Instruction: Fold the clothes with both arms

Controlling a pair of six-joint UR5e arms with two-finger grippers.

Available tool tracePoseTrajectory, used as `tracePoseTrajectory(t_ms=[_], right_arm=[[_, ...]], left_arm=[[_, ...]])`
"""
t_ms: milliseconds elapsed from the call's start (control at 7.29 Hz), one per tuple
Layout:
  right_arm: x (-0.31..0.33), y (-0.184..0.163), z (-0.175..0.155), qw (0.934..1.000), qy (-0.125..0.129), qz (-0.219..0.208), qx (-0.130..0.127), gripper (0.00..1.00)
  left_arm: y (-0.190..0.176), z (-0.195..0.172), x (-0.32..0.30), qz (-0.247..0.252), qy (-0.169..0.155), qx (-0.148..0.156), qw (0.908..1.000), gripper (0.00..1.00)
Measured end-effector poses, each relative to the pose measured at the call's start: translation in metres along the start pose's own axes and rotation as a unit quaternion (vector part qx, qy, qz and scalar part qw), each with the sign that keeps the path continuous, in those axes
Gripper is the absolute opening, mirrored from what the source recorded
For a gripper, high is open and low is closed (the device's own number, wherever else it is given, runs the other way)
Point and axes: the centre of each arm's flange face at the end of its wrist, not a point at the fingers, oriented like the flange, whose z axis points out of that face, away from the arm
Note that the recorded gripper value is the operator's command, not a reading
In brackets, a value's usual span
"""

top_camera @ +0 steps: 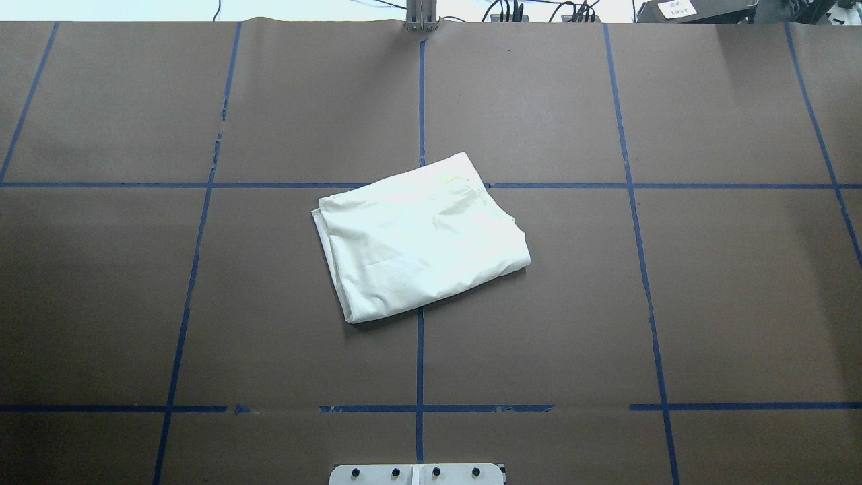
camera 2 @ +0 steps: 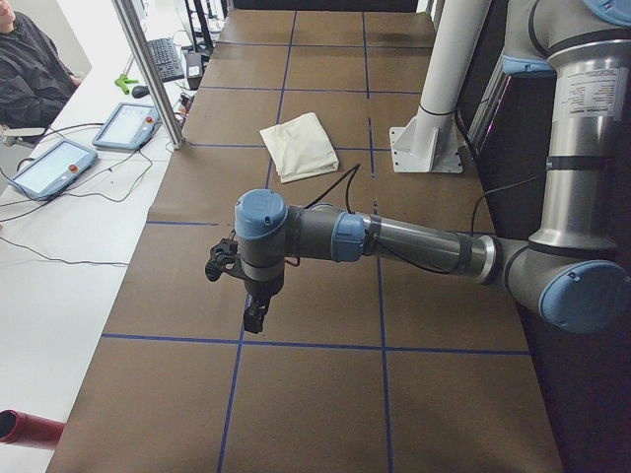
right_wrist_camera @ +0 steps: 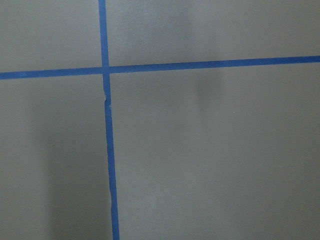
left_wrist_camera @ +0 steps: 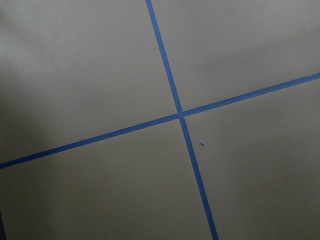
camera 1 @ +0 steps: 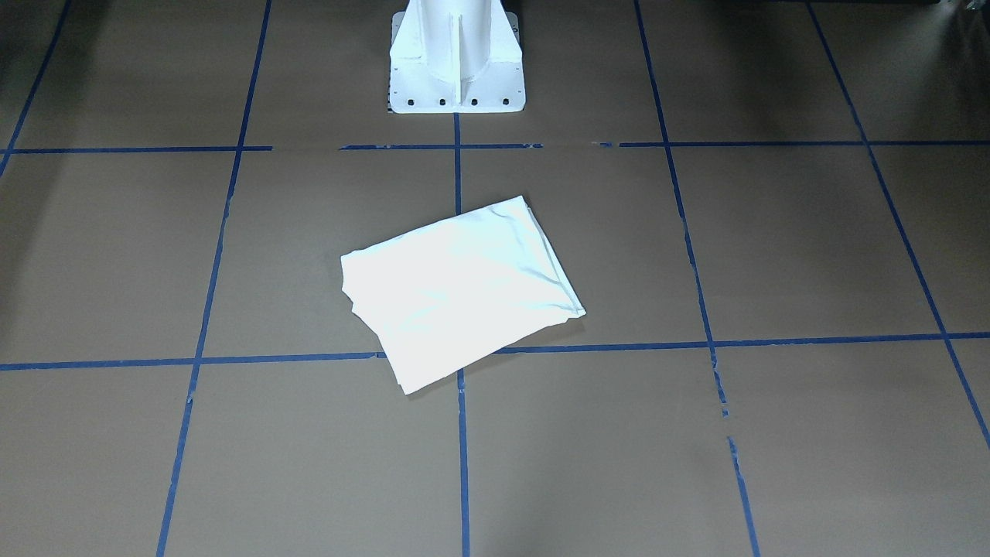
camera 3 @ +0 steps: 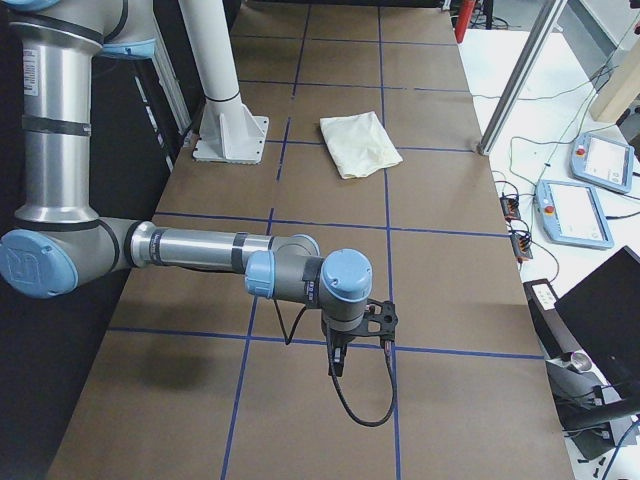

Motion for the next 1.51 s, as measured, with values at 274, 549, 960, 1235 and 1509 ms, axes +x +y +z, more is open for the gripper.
tracePoseTrajectory(t_ms=[274,549,960,1235,1509], right_arm=[[-0.001,0.0,-0.001,1.0,0.0,0.001,0.0,1.0],[-0.001,0.0,-0.001,1.0,0.0,0.0,0.0,1.0],[-0.002,-0.001,-0.002,1.0,0.001,-0.002,0.002,1.0],[-0.002,-0.002,-0.002,1.0,0.001,-0.003,0.003,1.0],[-0.002,-0.001,-0.001,1.0,0.002,-0.004,0.003,1.0]], left_arm=[[0.011,0.008,-0.003,-0.003,0.008,0.002,1.0,1.0],[0.02,0.014,-0.002,-0.004,0.025,0.007,0.9996,1.0],[0.03,0.024,-0.007,-0.01,0.029,-0.001,0.9995,1.0],[0.033,0.027,-0.008,-0.011,0.029,-0.004,0.9995,1.0],[0.033,0.027,-0.008,-0.013,0.029,-0.004,0.9995,1.0]])
